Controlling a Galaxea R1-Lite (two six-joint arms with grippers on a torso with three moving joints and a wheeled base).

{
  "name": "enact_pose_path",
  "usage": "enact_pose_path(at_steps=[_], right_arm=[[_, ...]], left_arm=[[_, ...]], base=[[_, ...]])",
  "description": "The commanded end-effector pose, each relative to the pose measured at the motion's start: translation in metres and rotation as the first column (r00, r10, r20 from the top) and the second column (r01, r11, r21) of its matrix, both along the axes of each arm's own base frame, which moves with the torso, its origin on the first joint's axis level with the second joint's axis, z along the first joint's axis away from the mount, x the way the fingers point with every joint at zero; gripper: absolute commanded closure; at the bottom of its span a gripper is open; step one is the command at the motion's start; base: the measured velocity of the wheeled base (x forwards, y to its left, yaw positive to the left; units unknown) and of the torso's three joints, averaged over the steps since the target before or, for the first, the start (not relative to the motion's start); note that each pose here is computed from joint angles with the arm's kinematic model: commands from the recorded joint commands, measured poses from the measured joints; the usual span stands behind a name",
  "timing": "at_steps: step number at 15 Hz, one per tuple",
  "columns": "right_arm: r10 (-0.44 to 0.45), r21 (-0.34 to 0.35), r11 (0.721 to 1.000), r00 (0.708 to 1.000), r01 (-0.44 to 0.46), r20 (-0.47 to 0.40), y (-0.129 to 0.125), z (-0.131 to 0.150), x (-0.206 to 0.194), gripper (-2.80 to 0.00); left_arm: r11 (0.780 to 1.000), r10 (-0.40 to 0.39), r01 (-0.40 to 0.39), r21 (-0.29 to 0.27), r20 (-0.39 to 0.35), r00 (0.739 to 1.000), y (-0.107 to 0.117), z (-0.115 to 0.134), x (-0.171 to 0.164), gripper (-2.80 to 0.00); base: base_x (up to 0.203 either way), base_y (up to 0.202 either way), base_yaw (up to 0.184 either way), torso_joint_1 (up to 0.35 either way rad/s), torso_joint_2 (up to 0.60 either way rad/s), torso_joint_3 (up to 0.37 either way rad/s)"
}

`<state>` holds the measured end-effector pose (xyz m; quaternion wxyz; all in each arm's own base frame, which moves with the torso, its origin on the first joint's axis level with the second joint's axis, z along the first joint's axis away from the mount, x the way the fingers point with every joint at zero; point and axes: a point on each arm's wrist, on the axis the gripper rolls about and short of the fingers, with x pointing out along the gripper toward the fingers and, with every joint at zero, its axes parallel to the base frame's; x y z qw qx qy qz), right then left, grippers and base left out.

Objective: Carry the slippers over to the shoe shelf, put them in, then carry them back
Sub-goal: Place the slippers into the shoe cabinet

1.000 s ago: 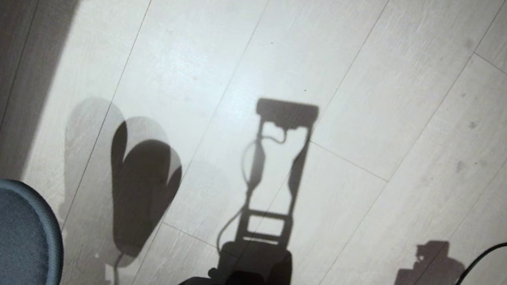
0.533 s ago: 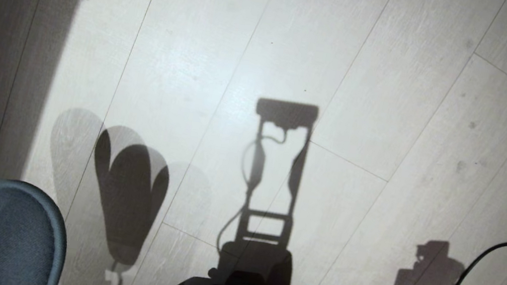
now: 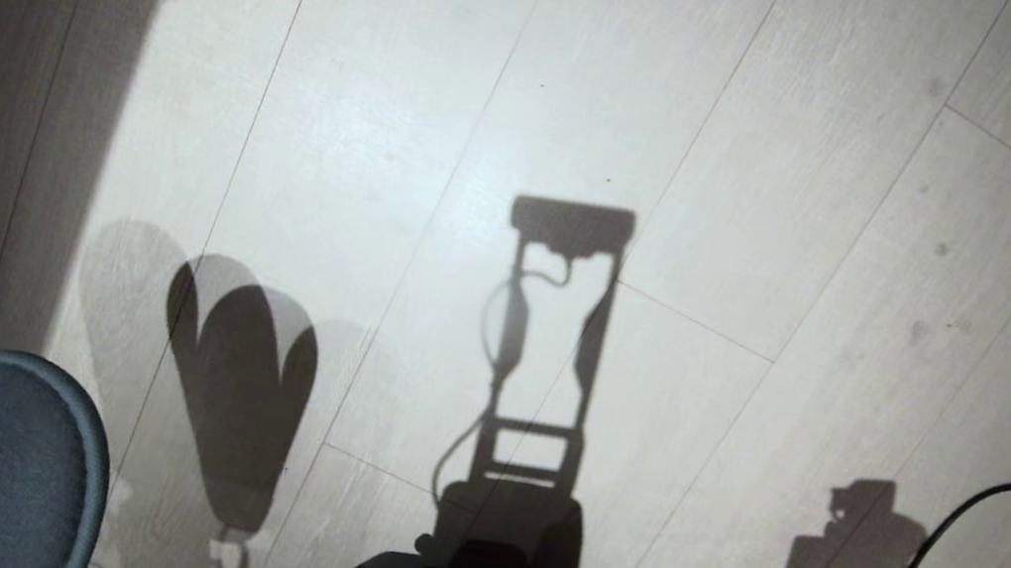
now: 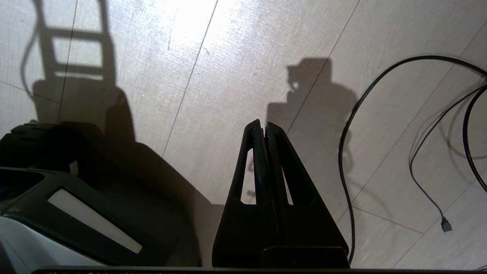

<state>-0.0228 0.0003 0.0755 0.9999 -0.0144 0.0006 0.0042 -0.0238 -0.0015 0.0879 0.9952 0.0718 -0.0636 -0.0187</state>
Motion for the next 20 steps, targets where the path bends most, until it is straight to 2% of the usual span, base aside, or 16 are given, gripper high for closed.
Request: enact_pose_path(at_steps=[1, 5, 6, 7, 9, 20], right_arm=[[0.001, 0.0, 1.0, 1.0, -0.001, 0.0, 0.0, -0.0001, 0.0, 0.0], [0.001, 0.0, 1.0, 1.0, -0.001, 0.0, 0.0, -0.0001, 0.0, 0.0], [0.001, 0.0, 1.0, 1.0, -0.001, 0.0, 0.0, -0.0001, 0.0, 0.0], [0.001, 0.0, 1.0, 1.0, -0.001, 0.001, 0.0, 0.0003, -0.0001, 0.0], [0.001, 0.0, 1.0, 1.0, -0.001, 0.0, 0.0, -0.0001, 0.0, 0.0], [0.001, 0.0, 1.0, 1.0, -0.001, 0.0, 0.0, -0.0001, 0.0, 0.0]], left_arm=[[1.0, 0.003, -0.004, -0.005, -0.073, 0.997, 0.0001, -0.0087, 0.0016, 0.0], [1.0, 0.0, -0.002, -0.02, -0.094, 0.996, 0.0001, -0.0107, 0.0016, 0.0], [0.999, 0.0, -0.004, -0.035, -0.121, 0.993, 0.0001, -0.0135, 0.0017, 0.0], [0.998, 0.003, -0.01, -0.061, -0.116, 0.993, 0.0002, -0.0129, 0.0017, 0.0], [0.997, 0.01, -0.018, -0.07, -0.115, 0.993, 0.0004, -0.0127, 0.0017, 0.0], [0.996, 0.018, -0.028, -0.087, -0.115, 0.993, 0.0007, -0.0127, 0.0017, 0.0]], base=[[0.0, 0.0, 0.0, 0.0, 0.0, 0.0], [0.0, 0.0, 0.0, 0.0, 0.0, 0.0], [0.0, 0.0, 0.0, 0.0, 0.0, 0.0], [0.0, 0.0, 0.0, 0.0, 0.0, 0.0], [0.0, 0.0, 0.0, 0.0, 0.0, 0.0], [0.0, 0.0, 0.0, 0.0, 0.0, 0.002]])
